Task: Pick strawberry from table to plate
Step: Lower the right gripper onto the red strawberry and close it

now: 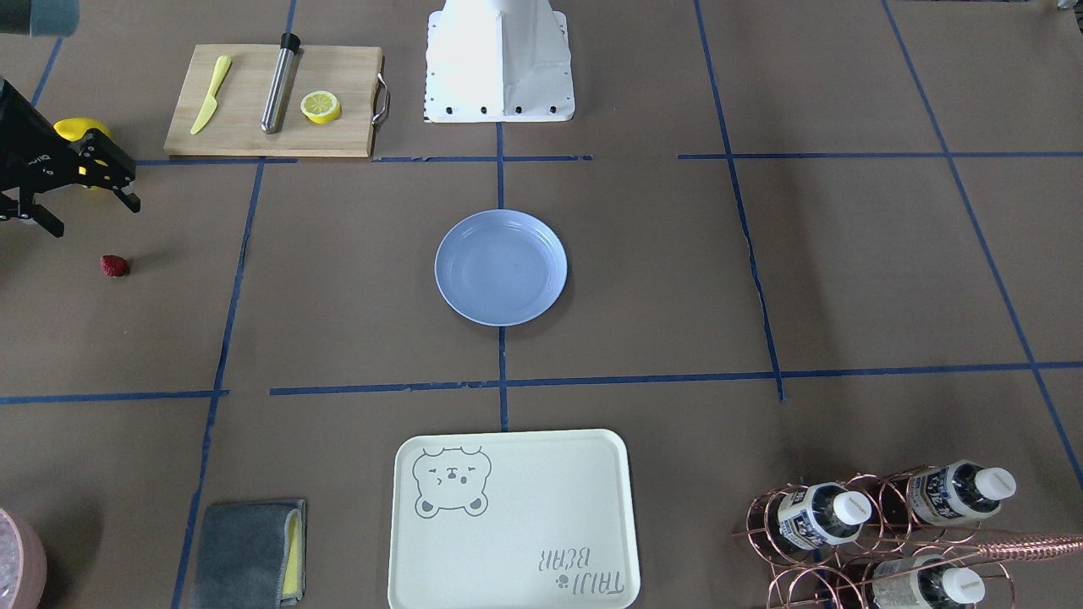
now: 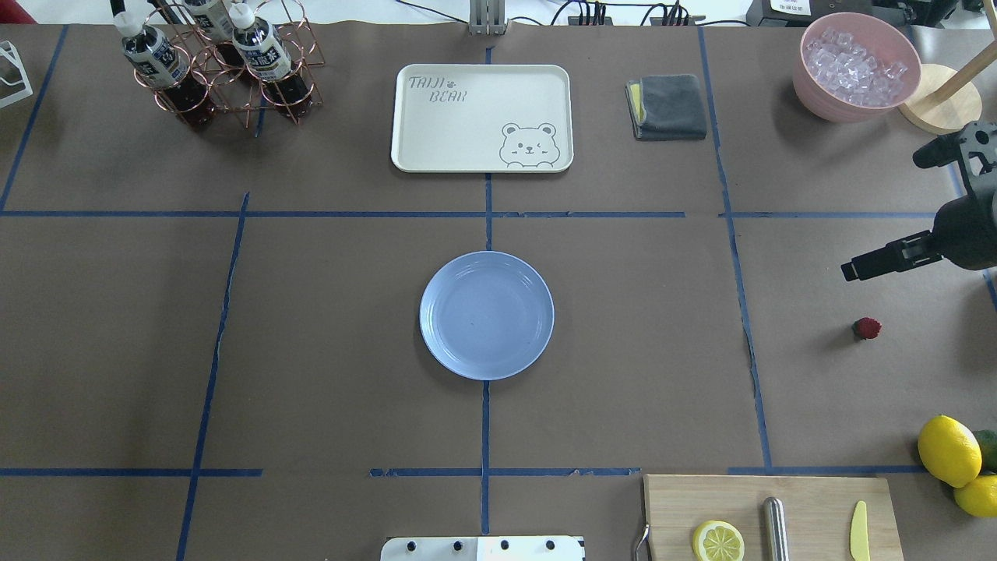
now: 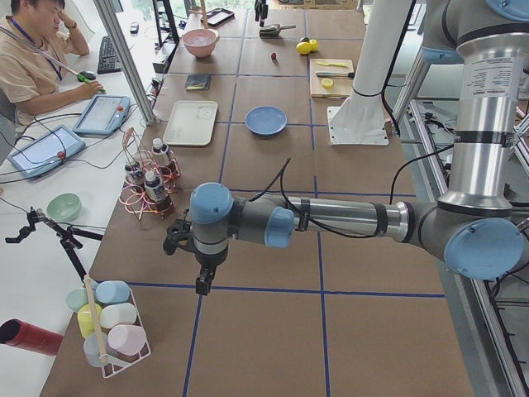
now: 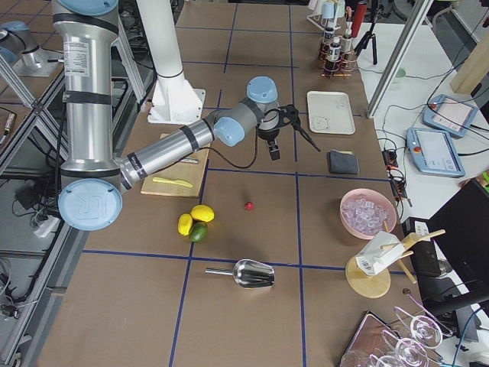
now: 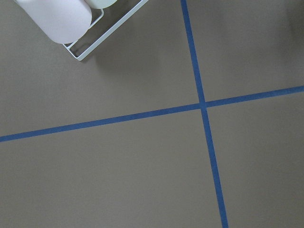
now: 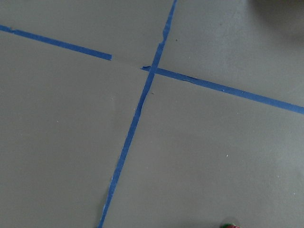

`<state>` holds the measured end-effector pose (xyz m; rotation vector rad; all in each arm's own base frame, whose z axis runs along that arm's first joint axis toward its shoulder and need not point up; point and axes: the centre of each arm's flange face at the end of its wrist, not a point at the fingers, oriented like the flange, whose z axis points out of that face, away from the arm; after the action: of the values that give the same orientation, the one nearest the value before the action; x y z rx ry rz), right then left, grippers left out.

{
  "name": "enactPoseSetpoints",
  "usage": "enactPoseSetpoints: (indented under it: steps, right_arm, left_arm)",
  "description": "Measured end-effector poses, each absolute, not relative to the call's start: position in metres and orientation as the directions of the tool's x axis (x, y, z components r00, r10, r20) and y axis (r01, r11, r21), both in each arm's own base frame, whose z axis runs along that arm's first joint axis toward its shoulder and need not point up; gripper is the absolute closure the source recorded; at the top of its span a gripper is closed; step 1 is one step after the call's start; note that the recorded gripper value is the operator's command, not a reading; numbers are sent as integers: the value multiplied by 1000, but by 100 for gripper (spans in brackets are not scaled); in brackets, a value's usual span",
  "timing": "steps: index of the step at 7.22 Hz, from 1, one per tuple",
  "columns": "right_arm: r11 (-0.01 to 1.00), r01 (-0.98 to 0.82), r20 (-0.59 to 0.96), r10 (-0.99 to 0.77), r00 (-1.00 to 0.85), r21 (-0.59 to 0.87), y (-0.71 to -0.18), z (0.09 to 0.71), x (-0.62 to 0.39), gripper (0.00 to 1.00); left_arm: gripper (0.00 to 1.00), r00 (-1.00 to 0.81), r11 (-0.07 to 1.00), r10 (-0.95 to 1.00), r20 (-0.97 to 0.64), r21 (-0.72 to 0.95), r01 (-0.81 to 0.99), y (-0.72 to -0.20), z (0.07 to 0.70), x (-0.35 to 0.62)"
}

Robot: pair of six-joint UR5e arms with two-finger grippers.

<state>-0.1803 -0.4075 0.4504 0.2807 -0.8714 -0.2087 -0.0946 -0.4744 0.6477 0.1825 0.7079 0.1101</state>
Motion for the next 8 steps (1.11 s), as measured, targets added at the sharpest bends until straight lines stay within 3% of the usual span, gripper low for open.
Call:
enactPoseSetpoints:
  steps: [5,7,8]
  right_arm:
    - [935,23,685,-276,674,355,-390,586,-213,1]
    - [931,29,682,-288,672,364,-386,610,-217,16]
    - [930,39,682,-295,669,365,-383,613,-221,16]
  left_arm:
    - [0,754,976,168,-635,212,-40,-473,646,-95]
    - [0,754,976,170,-634,214,-40,-473,646,-95]
    - [0,754,976,170,-634,215,-40,-473,646,-95]
